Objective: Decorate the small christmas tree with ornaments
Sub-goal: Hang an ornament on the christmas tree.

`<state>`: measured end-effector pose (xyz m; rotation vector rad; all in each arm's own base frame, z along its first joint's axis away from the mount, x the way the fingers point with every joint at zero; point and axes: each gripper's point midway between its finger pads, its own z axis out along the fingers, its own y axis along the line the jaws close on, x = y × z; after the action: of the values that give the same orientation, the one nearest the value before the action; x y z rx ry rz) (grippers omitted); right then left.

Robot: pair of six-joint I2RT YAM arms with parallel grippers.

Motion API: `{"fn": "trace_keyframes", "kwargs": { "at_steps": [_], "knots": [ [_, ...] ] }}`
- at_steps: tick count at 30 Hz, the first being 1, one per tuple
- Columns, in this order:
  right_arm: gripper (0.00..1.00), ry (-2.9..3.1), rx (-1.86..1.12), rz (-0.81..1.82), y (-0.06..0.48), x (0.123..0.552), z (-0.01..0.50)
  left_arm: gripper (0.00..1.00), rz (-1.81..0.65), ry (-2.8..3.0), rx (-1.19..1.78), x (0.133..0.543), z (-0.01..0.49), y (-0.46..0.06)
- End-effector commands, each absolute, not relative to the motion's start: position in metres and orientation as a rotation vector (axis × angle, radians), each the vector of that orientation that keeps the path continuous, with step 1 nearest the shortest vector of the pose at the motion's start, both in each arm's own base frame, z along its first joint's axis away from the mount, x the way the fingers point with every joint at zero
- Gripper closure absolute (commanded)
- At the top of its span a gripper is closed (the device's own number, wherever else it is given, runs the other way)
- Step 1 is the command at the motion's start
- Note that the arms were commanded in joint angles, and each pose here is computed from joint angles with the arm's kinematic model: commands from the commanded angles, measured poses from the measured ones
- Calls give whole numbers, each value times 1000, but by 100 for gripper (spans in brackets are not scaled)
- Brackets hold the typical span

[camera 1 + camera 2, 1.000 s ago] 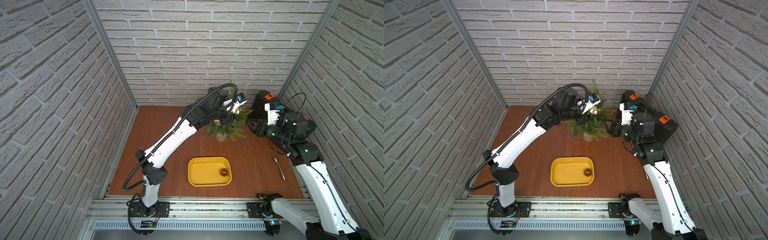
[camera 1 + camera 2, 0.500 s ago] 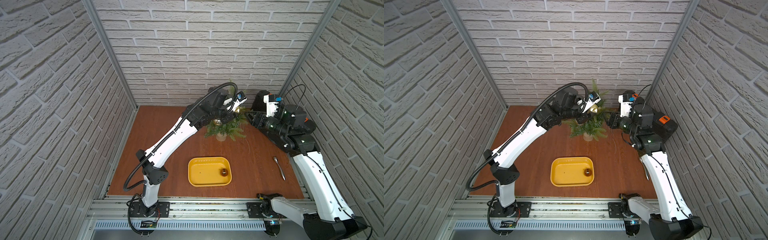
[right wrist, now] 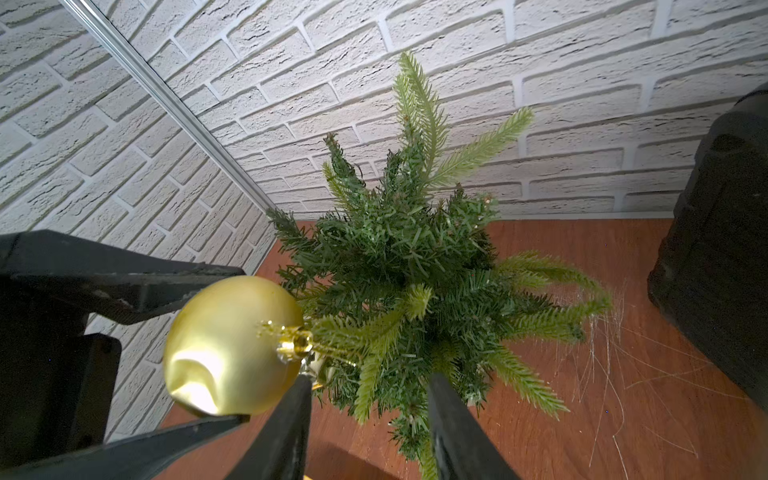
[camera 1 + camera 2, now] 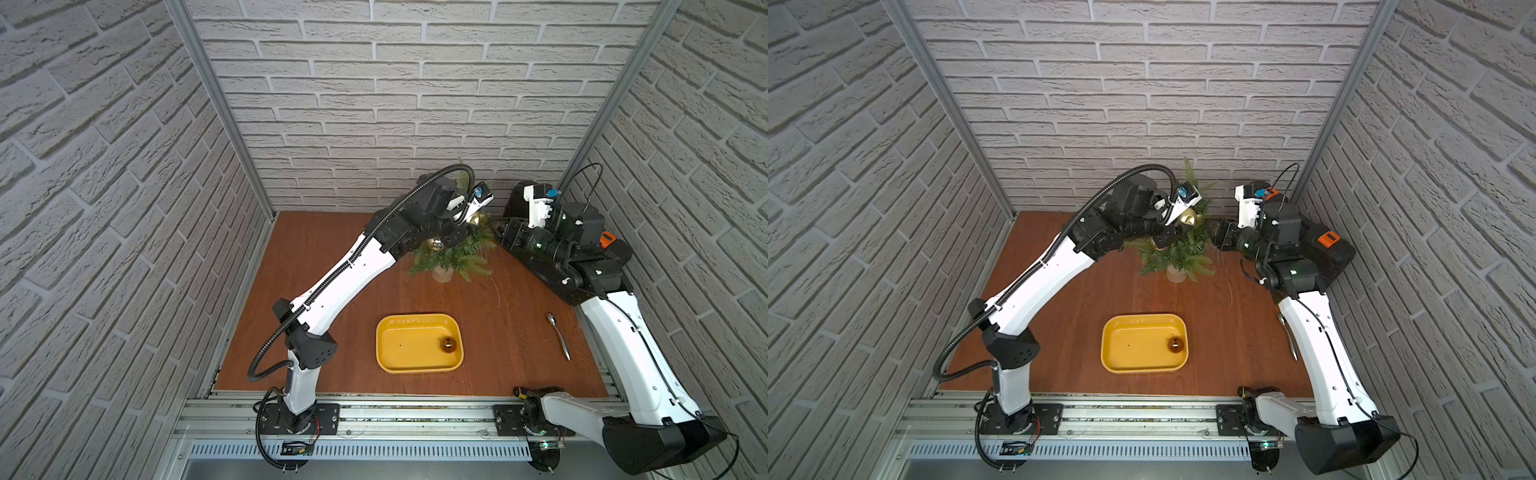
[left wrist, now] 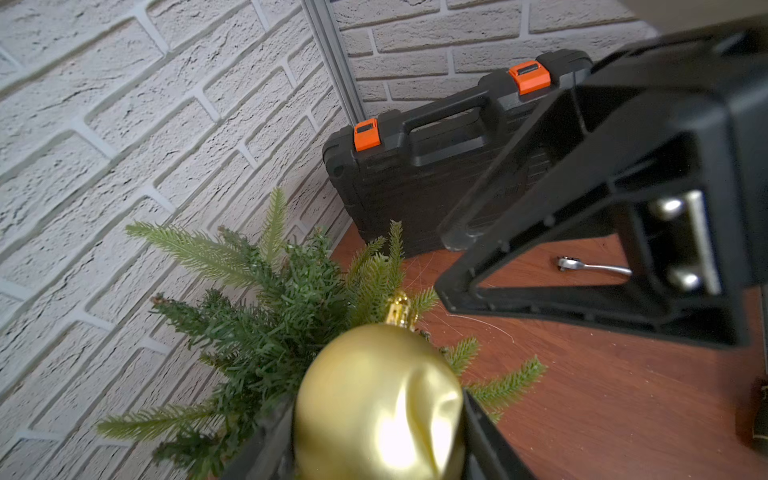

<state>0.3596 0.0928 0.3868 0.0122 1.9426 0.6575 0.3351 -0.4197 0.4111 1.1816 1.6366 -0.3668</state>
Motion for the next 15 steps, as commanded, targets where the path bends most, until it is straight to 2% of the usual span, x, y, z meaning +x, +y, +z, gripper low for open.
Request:
{"fn": "trace_keyframes", "kwargs": {
  "at_steps": [1, 15],
  "knots": [
    [54, 1882, 0, 636, 90, 364, 407, 47, -377, 1595, 1130, 340, 428, -419],
    [55, 1892, 3, 619, 88, 370, 408, 47, -360, 1610, 1111, 341, 426, -414]
  ]
}}
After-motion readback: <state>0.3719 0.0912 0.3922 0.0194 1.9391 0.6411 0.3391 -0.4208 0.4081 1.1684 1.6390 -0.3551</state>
